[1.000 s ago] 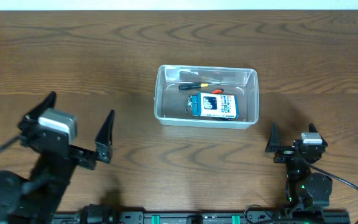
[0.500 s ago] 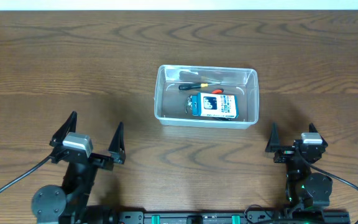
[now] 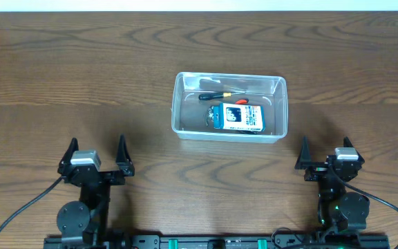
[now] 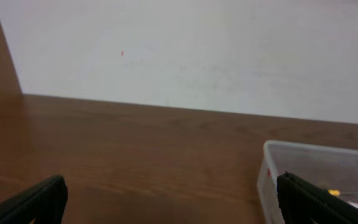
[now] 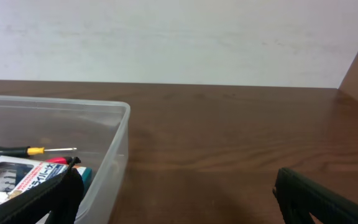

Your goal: Pack container

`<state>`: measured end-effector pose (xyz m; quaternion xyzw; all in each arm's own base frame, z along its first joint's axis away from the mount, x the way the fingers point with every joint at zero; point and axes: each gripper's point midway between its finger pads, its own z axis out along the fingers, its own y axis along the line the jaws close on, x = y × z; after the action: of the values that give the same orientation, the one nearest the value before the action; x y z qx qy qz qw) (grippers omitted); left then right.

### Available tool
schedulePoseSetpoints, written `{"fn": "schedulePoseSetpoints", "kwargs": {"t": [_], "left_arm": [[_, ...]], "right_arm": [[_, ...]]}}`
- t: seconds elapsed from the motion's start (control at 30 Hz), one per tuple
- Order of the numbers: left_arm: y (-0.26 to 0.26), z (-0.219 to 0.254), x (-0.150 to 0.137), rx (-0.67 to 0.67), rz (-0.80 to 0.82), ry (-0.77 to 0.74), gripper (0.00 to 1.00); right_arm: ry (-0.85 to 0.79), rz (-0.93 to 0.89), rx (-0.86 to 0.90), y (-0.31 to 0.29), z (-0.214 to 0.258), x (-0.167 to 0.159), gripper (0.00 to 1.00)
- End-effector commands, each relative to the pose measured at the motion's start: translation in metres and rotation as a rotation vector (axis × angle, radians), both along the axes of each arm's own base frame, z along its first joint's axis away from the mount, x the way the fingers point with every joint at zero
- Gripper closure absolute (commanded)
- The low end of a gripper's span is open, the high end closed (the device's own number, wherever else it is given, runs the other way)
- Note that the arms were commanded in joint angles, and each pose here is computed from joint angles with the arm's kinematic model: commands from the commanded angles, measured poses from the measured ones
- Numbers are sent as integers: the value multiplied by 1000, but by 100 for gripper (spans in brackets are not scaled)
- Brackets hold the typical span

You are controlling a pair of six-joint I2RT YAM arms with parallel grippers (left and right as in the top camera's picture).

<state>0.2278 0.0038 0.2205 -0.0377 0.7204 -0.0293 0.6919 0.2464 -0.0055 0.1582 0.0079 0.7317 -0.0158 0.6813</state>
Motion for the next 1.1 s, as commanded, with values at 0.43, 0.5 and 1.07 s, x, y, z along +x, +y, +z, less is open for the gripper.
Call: {"fn": "schedulePoseSetpoints", "kwargs": {"t": [0.43,0.5,1.07], "left_arm": [[14,-52,10,-1,82,70,2],[14,-60,11,-1,81,87,2],[15,-83,13,0,87,131,2]], "right_arm": [[-1,-21,15,-4,-1,0,1],[-1,-21,15,-4,-1,0,1],[-1,-21,15,-4,-1,0,1]]}}
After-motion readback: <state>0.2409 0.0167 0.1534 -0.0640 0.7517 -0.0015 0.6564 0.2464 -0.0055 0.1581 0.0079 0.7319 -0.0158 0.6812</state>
